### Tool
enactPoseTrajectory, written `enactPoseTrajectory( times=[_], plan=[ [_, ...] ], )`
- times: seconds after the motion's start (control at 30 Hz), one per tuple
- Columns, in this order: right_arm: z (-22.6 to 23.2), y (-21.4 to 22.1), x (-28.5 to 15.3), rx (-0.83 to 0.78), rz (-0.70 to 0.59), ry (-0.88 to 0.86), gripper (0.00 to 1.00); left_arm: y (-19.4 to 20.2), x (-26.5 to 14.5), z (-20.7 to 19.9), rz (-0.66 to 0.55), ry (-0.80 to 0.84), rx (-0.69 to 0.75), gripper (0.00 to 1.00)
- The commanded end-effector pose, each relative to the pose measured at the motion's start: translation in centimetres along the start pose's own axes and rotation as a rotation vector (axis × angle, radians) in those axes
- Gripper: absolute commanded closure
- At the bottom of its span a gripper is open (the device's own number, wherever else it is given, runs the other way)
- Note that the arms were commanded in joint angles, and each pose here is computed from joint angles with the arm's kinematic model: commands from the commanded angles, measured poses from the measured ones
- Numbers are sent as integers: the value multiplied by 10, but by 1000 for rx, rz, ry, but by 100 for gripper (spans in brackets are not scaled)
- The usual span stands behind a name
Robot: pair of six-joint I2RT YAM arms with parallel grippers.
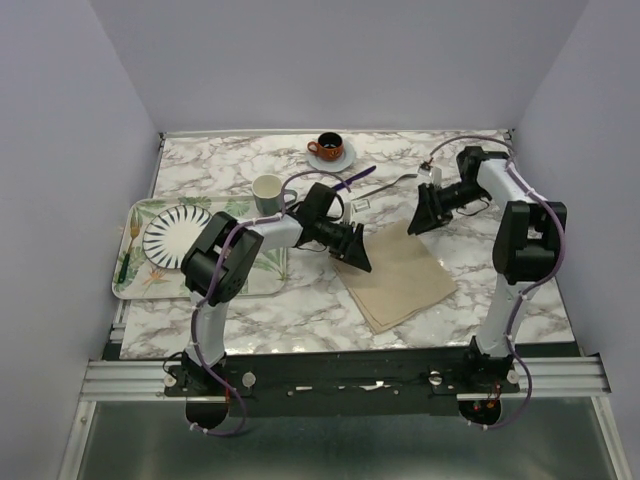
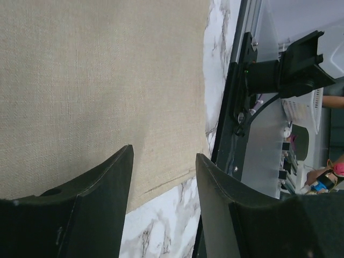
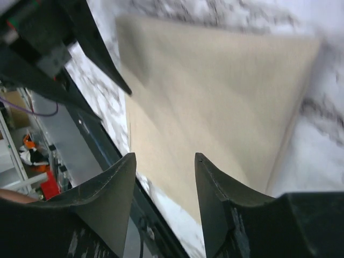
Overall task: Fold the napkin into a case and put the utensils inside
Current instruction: Smooth out the square-folded napkin at the center of the board.
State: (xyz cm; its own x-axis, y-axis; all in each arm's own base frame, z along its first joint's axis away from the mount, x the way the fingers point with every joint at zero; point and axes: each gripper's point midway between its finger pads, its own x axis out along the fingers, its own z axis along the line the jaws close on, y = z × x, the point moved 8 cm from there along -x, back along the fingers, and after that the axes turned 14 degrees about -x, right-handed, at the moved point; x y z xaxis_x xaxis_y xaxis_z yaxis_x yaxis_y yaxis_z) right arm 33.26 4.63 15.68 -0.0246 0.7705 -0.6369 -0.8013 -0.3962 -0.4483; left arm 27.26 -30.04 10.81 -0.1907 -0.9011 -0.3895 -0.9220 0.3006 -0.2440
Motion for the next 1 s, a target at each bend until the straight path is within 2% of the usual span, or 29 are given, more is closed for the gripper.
enactPoseTrajectory(
  times=[0.0, 0.03, 0.27, 0.4, 0.5, 0.67, 0.77, 0.9, 0.97],
  plan=[
    [-23, -40, 25, 43, -108, -5, 46, -1, -1, -5, -15, 32, 7, 42],
    [-30, -41, 41, 75, -85, -26, 46, 0, 3, 2, -18, 24, -8, 42],
    [-74, -32, 73, 178, -45, 11, 50, 9, 10, 33, -33, -29, -117, 43],
    [-82, -35, 78, 211, -51, 19, 57, 20, 11, 46, -29, -49, -174, 44],
    [-84, -44, 77, 210, -40, 69, 57, 30, 15, 48, -11, -64, -191, 45],
    [-62, -54, 66, 122, -16, 73, 53, 32, 9, 27, -5, -52, -135, 42],
    [-32, -55, 39, 23, -19, 99, 48, 25, -3, -6, -56, -19, -18, 41],
    [-7, -26, 10, -20, 54, 198, 42, 25, -12, -36, -92, -65, 109, 41],
    [1, 3, 1, 7, 109, 201, 42, 23, -20, -36, -102, -173, 123, 42]
  ],
)
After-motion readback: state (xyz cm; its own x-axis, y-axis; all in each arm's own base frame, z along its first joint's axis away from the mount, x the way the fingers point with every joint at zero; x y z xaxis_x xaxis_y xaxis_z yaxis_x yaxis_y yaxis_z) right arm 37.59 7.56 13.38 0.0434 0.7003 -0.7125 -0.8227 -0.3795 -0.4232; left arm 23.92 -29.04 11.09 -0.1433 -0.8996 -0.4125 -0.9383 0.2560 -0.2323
